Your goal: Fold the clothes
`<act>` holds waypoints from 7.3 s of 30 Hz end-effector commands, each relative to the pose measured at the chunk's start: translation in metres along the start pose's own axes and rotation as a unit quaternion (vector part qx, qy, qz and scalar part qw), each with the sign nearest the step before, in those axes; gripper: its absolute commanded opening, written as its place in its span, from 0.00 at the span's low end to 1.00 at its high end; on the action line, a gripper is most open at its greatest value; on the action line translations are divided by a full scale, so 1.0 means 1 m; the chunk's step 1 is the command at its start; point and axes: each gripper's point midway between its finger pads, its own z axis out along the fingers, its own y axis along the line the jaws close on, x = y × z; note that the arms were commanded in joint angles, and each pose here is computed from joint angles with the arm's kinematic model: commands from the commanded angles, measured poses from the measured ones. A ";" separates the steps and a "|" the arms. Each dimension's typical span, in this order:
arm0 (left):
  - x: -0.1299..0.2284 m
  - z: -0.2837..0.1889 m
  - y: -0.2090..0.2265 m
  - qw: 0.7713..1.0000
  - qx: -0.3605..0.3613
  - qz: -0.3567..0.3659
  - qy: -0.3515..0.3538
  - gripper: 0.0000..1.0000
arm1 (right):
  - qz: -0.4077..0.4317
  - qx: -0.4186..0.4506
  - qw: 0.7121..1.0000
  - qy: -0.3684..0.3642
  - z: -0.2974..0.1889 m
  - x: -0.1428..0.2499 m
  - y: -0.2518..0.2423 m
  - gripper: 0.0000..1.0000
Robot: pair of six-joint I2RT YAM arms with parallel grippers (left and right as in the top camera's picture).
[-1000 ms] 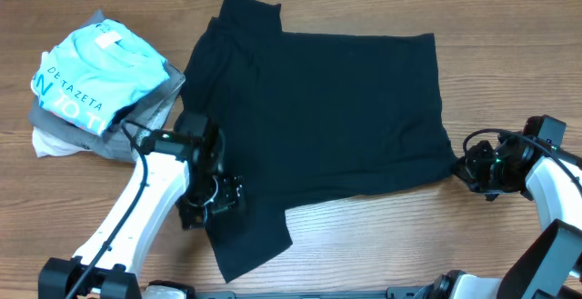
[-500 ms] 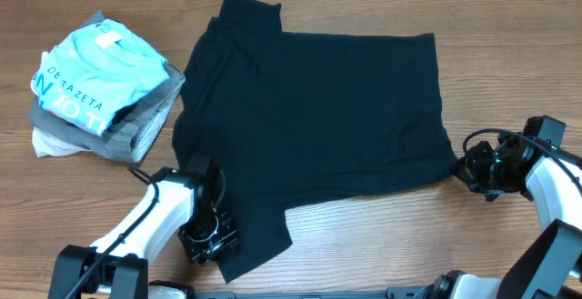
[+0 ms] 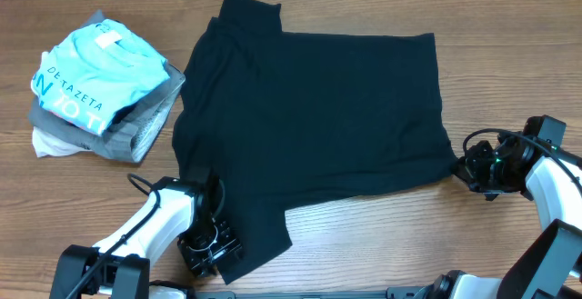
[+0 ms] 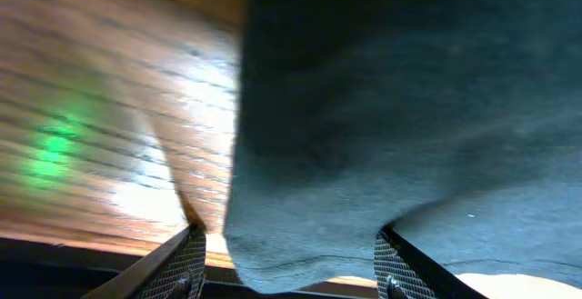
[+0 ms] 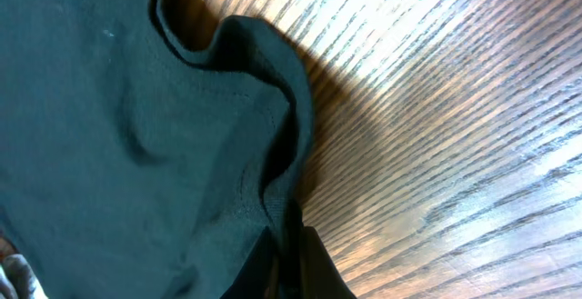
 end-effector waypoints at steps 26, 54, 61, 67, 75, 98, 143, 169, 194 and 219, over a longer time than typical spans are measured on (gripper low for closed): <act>-0.013 -0.103 -0.023 0.989 -0.016 0.083 -0.125 0.04 | 0.050 -0.017 0.998 -0.034 -0.047 -0.007 0.000 0.04; -0.050 -0.210 -0.051 0.914 0.062 0.119 -0.383 0.04 | 0.068 -0.094 0.982 -0.150 -0.108 -0.035 0.019 0.04; -0.075 -0.218 -0.058 0.897 0.030 0.135 -0.420 0.04 | 0.040 -0.094 0.987 -0.124 -0.075 -0.051 0.032 0.04; -0.106 -0.229 -0.090 0.876 0.050 0.145 -0.458 0.04 | 0.056 -0.106 0.983 -0.136 -0.059 -0.075 0.039 0.04; -0.140 -0.222 -0.106 0.868 0.031 0.138 -0.475 0.04 | 0.065 -0.104 0.981 -0.149 -0.050 -0.091 0.035 0.04; -0.139 -0.190 -0.092 0.914 0.021 0.130 -0.385 1.00 | 0.096 -0.006 0.979 -0.180 -0.048 -0.098 -0.006 0.76; -0.116 -0.114 -0.149 0.900 0.070 0.341 -0.261 0.65 | 0.101 0.043 0.987 -0.115 -0.038 -0.064 -0.025 0.75; -0.165 -0.127 -0.084 0.944 0.030 0.197 -0.264 0.04 | 0.025 0.013 0.995 -0.094 -0.013 -0.050 -0.018 0.56; -0.170 -0.128 -0.077 0.942 0.010 0.194 -0.274 0.07 | -0.102 0.043 0.987 -0.117 0.037 -0.046 0.019 0.50; -0.168 -0.127 -0.077 0.943 0.011 0.195 -0.269 0.04 | -0.116 -0.020 0.988 -0.100 0.016 -0.056 0.044 0.54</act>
